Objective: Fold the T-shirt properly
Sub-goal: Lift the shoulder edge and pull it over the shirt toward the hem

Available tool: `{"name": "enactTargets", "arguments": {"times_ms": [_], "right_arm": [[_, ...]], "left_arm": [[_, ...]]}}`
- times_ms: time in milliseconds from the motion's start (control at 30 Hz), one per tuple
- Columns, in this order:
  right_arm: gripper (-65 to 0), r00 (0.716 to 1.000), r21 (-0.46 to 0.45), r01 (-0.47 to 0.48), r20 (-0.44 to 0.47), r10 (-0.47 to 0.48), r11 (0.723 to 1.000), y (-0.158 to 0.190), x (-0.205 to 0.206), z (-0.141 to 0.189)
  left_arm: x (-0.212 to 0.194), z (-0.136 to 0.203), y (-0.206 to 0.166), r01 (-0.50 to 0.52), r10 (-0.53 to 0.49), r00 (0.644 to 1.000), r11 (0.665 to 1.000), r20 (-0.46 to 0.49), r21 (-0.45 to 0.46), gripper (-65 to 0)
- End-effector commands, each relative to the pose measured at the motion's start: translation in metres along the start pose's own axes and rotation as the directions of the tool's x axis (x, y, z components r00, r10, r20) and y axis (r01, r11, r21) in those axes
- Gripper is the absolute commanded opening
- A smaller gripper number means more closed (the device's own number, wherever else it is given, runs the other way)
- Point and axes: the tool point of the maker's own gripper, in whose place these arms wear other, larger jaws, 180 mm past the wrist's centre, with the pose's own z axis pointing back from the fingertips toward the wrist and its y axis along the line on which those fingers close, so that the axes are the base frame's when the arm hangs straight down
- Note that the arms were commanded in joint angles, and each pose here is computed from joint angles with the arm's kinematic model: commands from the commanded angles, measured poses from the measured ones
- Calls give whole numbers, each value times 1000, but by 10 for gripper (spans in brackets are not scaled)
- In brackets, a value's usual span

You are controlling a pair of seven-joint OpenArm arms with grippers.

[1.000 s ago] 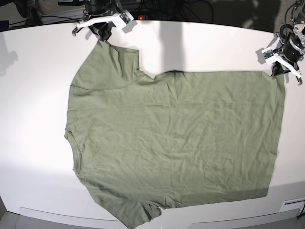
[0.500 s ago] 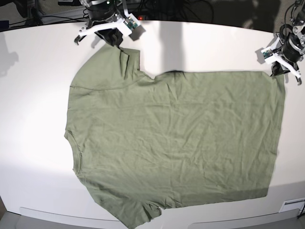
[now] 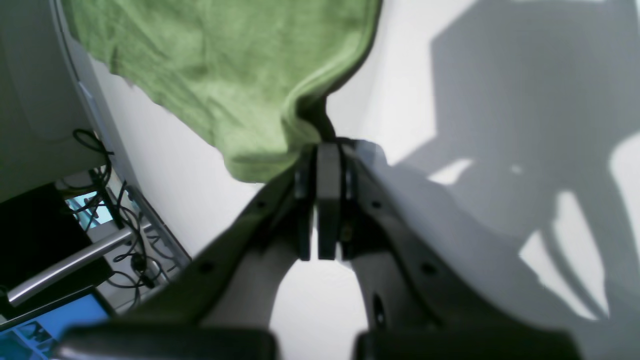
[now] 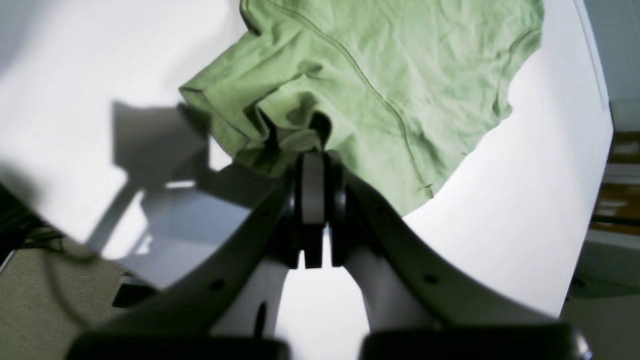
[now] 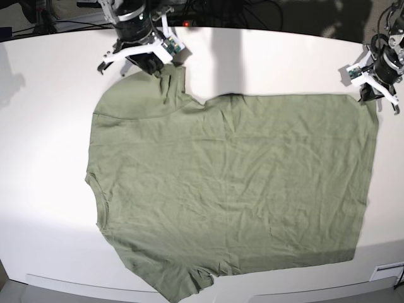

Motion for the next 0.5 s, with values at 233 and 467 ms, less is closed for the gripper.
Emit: {"name": "enactTargets", "arguments": {"times_ms": [233,467], "right_arm": [[-650,997,-44,57,61,-54,997,-29,24,-12],[-650,980,-72,173,110,-165,982,-75,37,-31]], "left_arm": [[-9,-2,22,11,-10,999,1000,-50,17,-650],[0,-1,39,19,-16,999,998,-48,57,-650]]}}
